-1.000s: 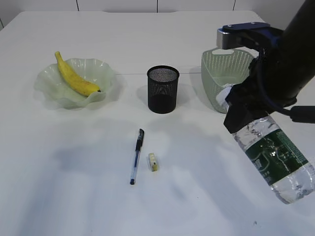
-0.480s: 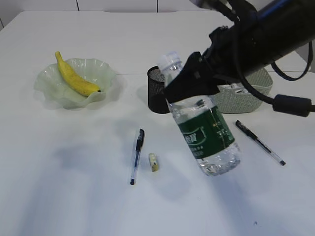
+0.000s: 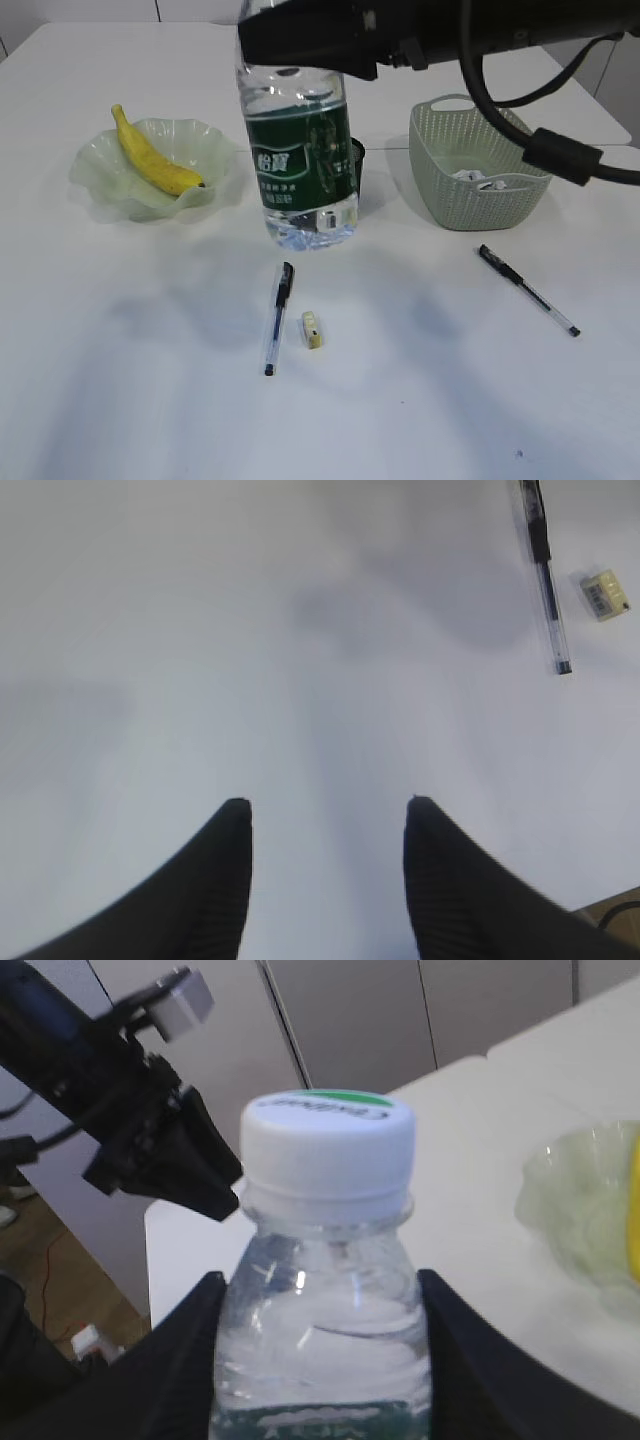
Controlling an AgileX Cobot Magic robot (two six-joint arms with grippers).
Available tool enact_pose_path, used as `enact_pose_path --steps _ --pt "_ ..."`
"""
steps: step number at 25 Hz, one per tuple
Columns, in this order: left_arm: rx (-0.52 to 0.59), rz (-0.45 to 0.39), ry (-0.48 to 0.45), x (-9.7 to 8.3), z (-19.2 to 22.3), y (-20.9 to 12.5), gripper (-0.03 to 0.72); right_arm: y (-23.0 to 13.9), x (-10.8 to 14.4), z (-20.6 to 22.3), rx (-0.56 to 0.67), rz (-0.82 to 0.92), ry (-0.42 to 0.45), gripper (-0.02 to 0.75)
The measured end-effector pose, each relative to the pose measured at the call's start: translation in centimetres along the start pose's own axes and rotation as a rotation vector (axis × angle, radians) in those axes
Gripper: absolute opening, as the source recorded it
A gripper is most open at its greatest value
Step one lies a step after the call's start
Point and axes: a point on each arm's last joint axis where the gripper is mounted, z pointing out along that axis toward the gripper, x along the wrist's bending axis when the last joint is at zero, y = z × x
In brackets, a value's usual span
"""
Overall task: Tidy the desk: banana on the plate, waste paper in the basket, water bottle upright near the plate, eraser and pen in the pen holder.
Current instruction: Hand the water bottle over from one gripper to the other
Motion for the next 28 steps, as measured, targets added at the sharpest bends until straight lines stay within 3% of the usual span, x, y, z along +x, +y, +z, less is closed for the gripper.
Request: enact_pose_path --steps 4,14,19,28 --pt "-0.046 0.001 0.008 0.1 0.0 0.4 0.349 0.7 0.3 0.0 -0.077 -0.023 0.033 0.386" --pt "-0.151 0.015 0.04 0.4 -0.1 1.4 0.349 0.7 0.6 -0.1 -0.074 -0.041 0.061 0.386" --pt "-0.205 -0.021 0.006 0.2 0.3 2.1 0.349 0.5 0.5 0.0 -0.052 -0.056 0.059 0.386" --pt "-0.39 0.066 0.013 -0.7 2.9 2.5 0.349 0.4 0.5 0.0 -0.047 -0.06 0.056 0.386"
